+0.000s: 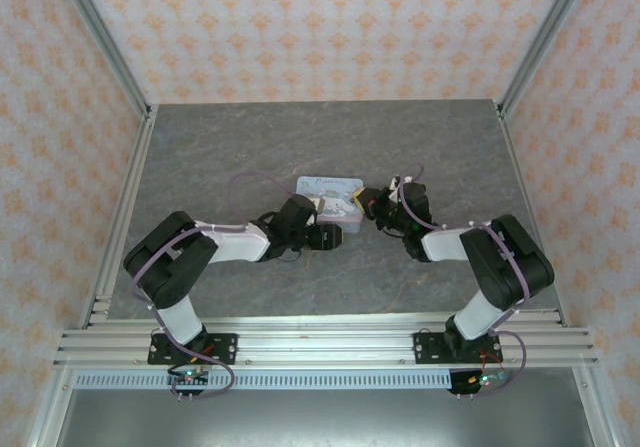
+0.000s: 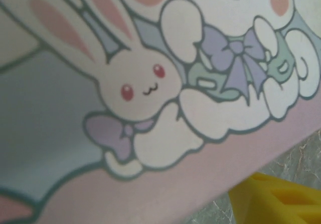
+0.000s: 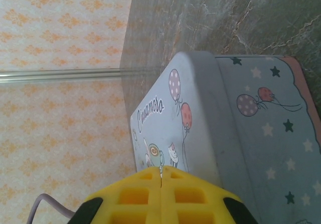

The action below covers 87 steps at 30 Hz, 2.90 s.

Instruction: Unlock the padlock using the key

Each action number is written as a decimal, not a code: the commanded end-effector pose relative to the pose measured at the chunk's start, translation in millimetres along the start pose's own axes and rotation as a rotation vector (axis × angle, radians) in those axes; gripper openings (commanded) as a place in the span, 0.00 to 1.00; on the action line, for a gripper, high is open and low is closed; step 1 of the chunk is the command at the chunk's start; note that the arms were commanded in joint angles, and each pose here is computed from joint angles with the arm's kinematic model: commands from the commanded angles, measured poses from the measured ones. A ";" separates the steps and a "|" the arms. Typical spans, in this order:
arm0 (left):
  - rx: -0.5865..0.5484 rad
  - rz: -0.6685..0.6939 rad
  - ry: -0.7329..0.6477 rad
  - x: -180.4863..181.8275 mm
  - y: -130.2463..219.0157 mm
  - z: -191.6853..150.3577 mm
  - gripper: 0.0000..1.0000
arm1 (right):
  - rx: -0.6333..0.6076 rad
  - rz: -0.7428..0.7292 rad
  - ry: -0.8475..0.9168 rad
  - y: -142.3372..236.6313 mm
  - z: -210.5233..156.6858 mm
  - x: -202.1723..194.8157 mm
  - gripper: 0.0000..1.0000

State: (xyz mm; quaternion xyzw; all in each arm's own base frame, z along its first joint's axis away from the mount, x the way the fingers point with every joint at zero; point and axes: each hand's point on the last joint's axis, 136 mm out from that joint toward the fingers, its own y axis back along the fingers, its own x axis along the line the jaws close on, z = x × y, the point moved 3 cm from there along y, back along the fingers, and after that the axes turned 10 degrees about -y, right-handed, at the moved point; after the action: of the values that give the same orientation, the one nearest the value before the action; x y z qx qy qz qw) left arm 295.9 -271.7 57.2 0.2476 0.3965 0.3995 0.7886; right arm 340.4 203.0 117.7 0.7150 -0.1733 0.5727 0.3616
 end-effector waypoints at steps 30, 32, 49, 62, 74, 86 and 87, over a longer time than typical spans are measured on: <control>-0.202 -0.122 0.118 -22.5 -14.7 37.6 0.67 | 0.013 0.048 0.010 -6.0 2.3 10.6 0.00; -0.194 -0.112 0.123 -21.2 -18.7 36.7 0.67 | 0.012 0.049 0.010 -6.2 2.5 10.5 0.00; -0.142 -0.065 0.089 -19.0 -34.8 28.6 0.67 | 0.016 0.048 0.003 -8.4 2.3 8.2 0.00; -0.269 -0.223 0.234 -42.4 -20.2 53.1 0.65 | 0.023 0.035 -0.001 -11.7 2.4 1.2 0.00; -0.267 -0.165 0.362 -20.7 -41.6 20.8 0.65 | 0.036 0.037 -0.007 -12.5 1.0 0.3 0.00; -0.384 -0.250 0.410 -38.4 -5.1 45.0 0.57 | 0.041 0.037 -0.008 -13.4 0.6 -1.2 0.00; -0.389 -0.247 0.411 -38.4 -3.7 45.7 0.57 | 0.043 0.038 -0.008 -13.6 0.2 -0.9 0.00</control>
State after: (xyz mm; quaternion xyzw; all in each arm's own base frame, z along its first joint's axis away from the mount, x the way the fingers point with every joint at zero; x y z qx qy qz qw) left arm 318.6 -308.1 68.2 0.0001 0.5024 0.4140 0.7591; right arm 346.9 210.2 115.5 0.7174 -0.1797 0.5811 0.3396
